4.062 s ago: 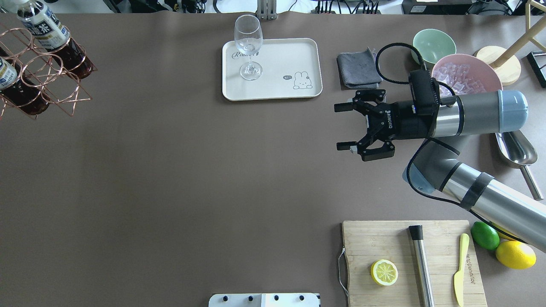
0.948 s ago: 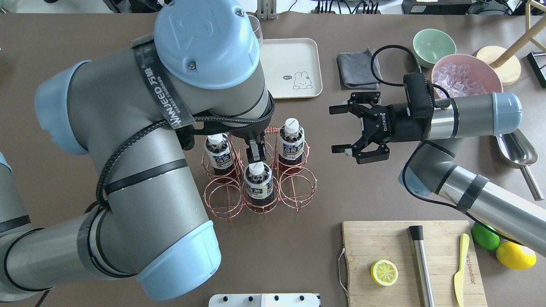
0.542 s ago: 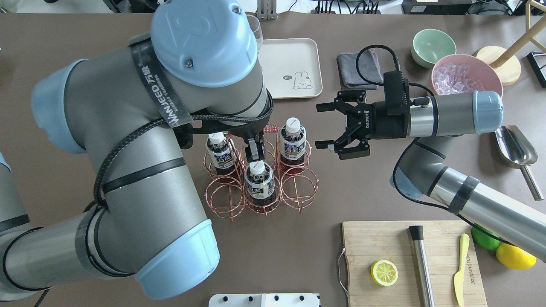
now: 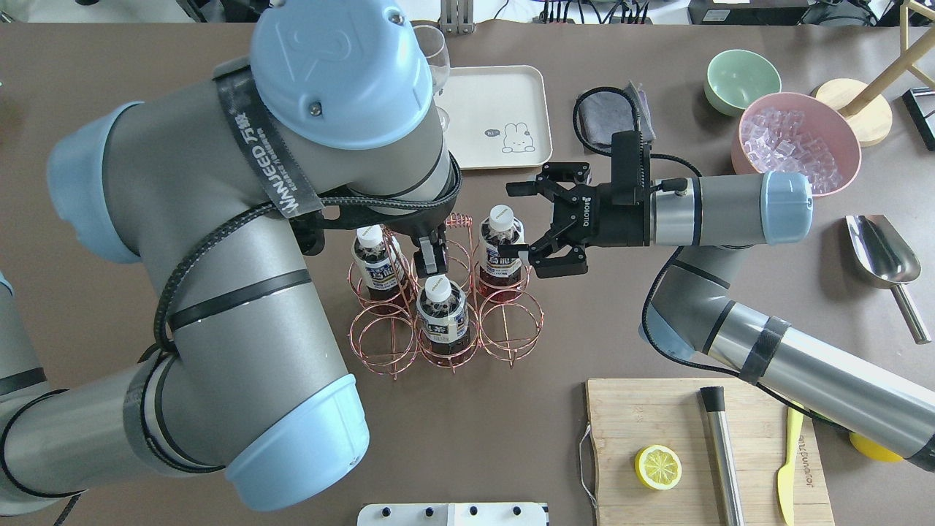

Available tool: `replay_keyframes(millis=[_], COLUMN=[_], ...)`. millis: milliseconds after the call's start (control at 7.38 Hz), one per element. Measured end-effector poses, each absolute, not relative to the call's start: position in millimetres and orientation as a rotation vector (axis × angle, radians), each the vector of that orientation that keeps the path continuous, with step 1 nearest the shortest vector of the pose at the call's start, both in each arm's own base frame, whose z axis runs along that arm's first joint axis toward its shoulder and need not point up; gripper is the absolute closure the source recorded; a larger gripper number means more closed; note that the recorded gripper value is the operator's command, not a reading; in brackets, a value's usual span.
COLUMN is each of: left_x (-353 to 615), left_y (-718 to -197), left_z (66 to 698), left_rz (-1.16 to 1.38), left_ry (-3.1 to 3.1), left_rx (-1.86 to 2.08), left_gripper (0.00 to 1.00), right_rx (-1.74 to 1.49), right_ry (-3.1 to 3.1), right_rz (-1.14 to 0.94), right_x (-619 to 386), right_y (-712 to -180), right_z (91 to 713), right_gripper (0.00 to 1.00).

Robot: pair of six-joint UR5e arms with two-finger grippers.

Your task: Take tea from basket to plate

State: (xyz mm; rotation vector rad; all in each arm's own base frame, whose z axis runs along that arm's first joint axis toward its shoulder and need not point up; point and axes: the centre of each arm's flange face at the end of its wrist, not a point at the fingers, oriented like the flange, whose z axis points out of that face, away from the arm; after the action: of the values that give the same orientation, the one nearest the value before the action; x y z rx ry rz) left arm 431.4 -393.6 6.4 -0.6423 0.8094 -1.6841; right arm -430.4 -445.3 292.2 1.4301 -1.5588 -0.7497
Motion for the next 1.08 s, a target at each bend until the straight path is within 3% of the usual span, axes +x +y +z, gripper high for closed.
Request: replay_keyframes(millis=[406,812,1083], left_x=[430.8,429.0,427.6], left_y=[-394.7,-396.1,-397.0], left_z=[7.6,7.7,7.5], left_rz=[-1.687,-1.691,-1.693], left_ry=[0.807,0.808,0.809], left_rx=[-0.641,-0.64,-0.64], left_gripper=[1.0,1.0,1.0], right_rx=[1.428,1.43,1.43], right_ry=[-1.551,-1.525,-1.513], right_rz=[-0.746,-0.75,-0.746], right_x=[-440.5,-439.7,-435.8], right_y=[-440.9,-445.1,-449.8], right_z=[294.1,295.8,295.3], right_gripper=[0.09,0.4,0.47])
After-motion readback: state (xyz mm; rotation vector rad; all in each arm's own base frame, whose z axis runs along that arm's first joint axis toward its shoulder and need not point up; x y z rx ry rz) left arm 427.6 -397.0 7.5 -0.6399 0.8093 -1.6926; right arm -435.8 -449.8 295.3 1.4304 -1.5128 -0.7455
